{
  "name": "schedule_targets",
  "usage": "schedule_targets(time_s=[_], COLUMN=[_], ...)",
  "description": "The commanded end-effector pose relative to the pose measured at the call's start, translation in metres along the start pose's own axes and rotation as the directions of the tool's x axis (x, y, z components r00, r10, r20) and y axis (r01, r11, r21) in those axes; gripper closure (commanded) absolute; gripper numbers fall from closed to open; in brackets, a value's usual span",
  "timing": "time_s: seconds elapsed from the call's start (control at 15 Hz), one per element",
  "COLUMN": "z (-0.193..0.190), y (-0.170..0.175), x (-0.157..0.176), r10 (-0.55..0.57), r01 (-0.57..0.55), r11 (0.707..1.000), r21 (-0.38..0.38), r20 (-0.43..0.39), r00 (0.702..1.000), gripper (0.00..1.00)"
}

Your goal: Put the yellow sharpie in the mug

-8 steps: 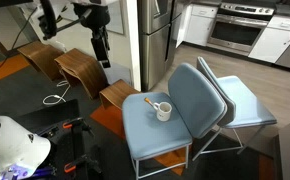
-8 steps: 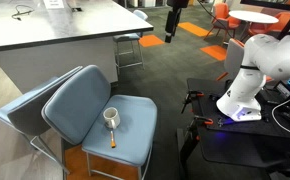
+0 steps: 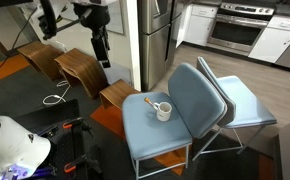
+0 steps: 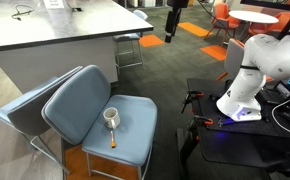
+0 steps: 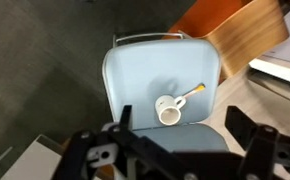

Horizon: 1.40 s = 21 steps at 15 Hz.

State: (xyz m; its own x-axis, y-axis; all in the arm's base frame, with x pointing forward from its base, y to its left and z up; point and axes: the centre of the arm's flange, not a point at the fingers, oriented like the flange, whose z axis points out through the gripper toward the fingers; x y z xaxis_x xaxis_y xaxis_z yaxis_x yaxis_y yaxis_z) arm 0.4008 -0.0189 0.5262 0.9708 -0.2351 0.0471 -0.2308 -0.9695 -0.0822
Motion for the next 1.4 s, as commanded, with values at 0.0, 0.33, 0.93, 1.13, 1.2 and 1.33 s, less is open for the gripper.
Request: schedule_targets(time_s=[0.0, 0.33, 0.93, 1.13, 1.2, 1.33], z=[0.0, 0.012, 0.176, 0.243, 0.265, 0.302], y=[0.0, -0.023, -0.152, -0.158, -0.158, -0.163], x=[0.0, 0.015, 0.096, 0.136, 0.148, 0.166], r10=[0.0, 0.085, 0.448, 0.546, 0.569, 0.596], r01=[0.0, -0.085, -0.447, -0.548, -0.572, -0.601], r11=[1.0, 0.996, 0.894, 0.836, 0.82, 0.799], r21=[0.0, -0.001, -0.034, -0.013, -0.015, -0.023], r20=[0.0, 0.034, 0.113, 0.118, 0.129, 0.169], r00=[1.0, 0.996, 0.887, 0.83, 0.812, 0.785], gripper=[0.0, 0.0, 0.0, 0.0, 0.0, 0.0])
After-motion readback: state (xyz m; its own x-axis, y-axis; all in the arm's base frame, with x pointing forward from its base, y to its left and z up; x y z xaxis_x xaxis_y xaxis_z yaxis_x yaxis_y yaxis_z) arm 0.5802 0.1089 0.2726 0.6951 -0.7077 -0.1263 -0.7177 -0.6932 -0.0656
